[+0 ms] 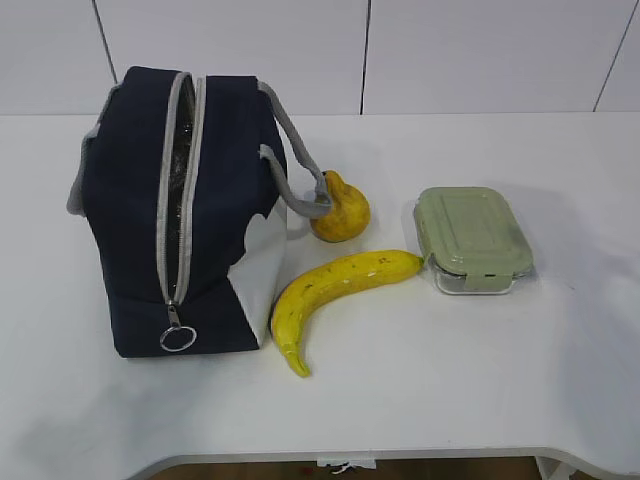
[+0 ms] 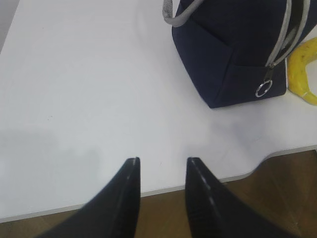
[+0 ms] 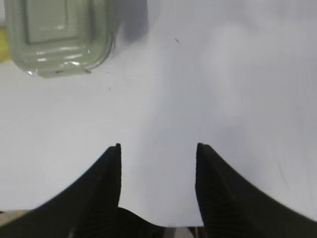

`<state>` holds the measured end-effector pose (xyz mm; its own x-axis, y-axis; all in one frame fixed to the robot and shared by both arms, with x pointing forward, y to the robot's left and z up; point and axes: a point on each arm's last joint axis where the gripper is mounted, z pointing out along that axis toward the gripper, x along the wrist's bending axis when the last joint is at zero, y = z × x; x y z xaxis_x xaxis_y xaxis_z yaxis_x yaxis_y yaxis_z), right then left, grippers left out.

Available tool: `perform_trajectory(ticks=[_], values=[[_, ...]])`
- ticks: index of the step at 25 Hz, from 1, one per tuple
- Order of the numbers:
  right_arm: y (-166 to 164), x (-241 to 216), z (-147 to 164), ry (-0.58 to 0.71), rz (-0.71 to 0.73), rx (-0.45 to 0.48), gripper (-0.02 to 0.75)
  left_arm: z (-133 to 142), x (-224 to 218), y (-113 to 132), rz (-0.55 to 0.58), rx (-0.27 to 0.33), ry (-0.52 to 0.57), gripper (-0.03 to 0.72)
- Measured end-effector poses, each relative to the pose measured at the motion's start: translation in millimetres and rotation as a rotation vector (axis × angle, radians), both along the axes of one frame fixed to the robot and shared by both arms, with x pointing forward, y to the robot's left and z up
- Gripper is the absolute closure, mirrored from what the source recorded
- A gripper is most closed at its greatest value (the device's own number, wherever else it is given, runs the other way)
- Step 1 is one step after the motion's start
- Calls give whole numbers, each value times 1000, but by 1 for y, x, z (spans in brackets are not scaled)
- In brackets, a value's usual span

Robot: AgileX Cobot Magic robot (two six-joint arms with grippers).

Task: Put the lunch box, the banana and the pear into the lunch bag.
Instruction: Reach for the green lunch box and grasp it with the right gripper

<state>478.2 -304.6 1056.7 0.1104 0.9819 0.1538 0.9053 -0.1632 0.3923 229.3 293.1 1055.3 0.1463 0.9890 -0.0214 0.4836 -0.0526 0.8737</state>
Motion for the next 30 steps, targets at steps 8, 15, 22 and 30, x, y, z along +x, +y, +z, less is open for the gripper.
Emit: perform_trajectory(ticks=[8, 15, 22, 30], values=[[-57, 40, -19, 27, 7, 284, 356, 0, 0, 0, 0, 0, 0, 449], [-94, 68, -49, -26, 129, 539, 356, 0, 0, 0, 0, 0, 0, 449], [-114, 99, -95, -29, 172, 600, 356, 0, 0, 0, 0, 0, 0, 449], [-115, 104, -109, -25, 153, 640, 355, 0, 0, 0, 0, 0, -1, 449]])
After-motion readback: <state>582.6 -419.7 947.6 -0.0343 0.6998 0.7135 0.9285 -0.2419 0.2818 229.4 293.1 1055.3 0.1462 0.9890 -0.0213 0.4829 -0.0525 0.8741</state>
